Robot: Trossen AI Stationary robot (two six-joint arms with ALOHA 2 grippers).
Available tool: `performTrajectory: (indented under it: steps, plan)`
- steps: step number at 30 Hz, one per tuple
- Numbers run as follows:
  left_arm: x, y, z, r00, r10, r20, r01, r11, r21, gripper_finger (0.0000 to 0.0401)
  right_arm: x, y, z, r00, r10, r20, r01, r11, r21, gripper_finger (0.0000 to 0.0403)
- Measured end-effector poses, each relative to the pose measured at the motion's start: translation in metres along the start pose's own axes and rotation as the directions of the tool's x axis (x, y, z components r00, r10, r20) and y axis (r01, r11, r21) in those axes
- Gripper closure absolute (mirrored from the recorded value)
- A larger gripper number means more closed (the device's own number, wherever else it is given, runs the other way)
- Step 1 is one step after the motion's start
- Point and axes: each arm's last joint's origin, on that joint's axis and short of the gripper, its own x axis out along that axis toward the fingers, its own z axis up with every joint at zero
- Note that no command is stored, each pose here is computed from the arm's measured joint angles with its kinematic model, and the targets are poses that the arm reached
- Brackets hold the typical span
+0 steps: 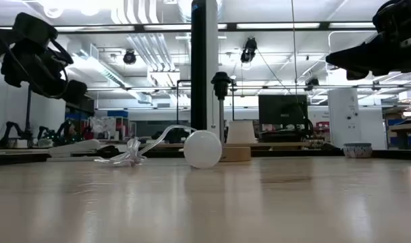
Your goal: Screw lightbulb
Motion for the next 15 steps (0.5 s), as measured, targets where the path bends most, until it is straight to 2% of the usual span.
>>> performTrajectory:
  steps: [15]
  plan:
    - [0.0000, 0.0000, -0.0001, 1.000, 0.000, 0.000, 0.000, 1.000, 0.000, 0.0401, 0.0000, 0.0000, 0.0000, 1.000, 0.000, 0.000, 0.000, 1.000, 0.000, 0.0359]
